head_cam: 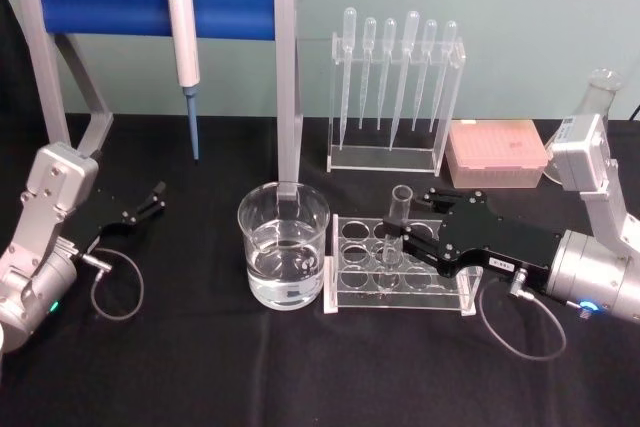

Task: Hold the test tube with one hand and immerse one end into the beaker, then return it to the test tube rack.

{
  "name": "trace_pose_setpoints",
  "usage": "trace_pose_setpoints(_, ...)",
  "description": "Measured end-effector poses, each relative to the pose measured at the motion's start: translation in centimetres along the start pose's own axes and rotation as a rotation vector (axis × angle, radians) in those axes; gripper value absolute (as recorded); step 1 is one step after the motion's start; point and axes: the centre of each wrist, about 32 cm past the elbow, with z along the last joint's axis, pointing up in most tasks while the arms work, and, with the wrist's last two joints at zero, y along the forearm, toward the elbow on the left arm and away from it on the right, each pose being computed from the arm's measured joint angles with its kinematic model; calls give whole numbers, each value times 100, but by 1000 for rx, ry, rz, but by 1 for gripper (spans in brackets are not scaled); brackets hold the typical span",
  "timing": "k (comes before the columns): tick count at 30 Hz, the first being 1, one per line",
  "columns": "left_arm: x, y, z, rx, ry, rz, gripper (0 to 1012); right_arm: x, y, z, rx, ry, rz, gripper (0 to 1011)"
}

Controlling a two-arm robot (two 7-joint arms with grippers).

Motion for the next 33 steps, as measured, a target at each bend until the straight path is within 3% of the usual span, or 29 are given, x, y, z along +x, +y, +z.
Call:
trace_pose_setpoints(11, 0, 0, 0, 0, 0, 0, 1000, -2, -6, 46, 17, -11, -4, 705)
trace_pose_setpoints(16, 0, 0, 0, 0, 0, 0, 1000, -23, -38, 149, 77, -29, -26, 869)
trace_pose_setpoints(20, 0, 0, 0, 0, 0, 0, 1000, -35, -68, 199, 127, -10, -62, 964)
trace_pose_setpoints(25, 0, 0, 0, 0, 0, 0, 1000, -63, -106, 194, 172, 50, -157, 1002)
trace_pose_setpoints(28, 0, 0, 0, 0, 0, 0, 1000, -149, -126, 152, 182, 81, -311, 1002)
trace_pose_setpoints(33, 0, 0, 0, 0, 0, 0, 1000, -275, -91, 80, 142, 94, -487, 1002)
